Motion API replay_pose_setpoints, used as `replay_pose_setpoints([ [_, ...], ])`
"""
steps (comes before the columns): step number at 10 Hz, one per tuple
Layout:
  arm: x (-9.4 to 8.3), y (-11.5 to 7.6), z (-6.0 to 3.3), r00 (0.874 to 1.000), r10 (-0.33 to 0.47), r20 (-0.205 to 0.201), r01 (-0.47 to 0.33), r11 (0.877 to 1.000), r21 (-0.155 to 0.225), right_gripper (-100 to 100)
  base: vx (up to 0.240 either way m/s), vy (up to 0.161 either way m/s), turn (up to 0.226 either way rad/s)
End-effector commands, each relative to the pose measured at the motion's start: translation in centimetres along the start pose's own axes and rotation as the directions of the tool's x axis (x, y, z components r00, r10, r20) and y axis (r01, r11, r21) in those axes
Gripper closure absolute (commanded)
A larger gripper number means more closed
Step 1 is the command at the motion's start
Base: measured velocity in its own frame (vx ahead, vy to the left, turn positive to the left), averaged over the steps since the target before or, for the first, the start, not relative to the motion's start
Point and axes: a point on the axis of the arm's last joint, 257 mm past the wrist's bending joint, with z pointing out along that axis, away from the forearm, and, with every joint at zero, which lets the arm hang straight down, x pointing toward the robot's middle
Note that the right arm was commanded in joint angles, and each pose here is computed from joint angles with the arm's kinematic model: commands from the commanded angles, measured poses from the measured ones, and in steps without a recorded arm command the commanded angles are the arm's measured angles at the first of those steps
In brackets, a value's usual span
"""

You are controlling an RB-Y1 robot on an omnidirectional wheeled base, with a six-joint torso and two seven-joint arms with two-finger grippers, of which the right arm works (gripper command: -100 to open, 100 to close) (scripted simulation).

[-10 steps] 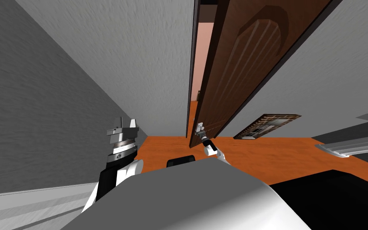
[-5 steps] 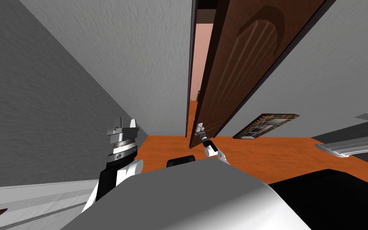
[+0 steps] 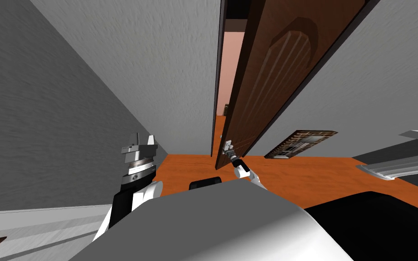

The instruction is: Pull the door open

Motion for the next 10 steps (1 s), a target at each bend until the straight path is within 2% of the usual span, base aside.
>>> replay_pose_setpoints([
  [1, 2.17, 1.43, 0.79, 1.000, -0.005, -0.026, 0.005, 1.000, -0.001, -100, 0.004, 0.019, -0.015],
  [3, 2.17, 1.43, 0.79, 1.000, -0.005, -0.026, 0.005, 1.000, -0.001, -100, 0.015, -0.014, -0.026],
  [4, 2.75, 2.21, 0.90, 1.000, -0.001, -0.018, 0.001, 1.000, 0.003, -100, 0.013, -0.010, -0.006],
  [5, 2.52, 1.89, 0.85, 1.000, -0.004, -0.020, 0.004, 1.000, 0.001, -100, 0.000, 0.000, 0.000],
  [6, 2.52, 1.89, 0.85, 1.000, -0.004, -0.020, 0.004, 1.000, 0.001, 100, 0.000, 0.000, 0.000],
  [10, 2.52, 1.89, 0.85, 1.000, -0.004, -0.020, 0.004, 1.000, 0.001, 100, 0.000, -0.002, -0.001],
])
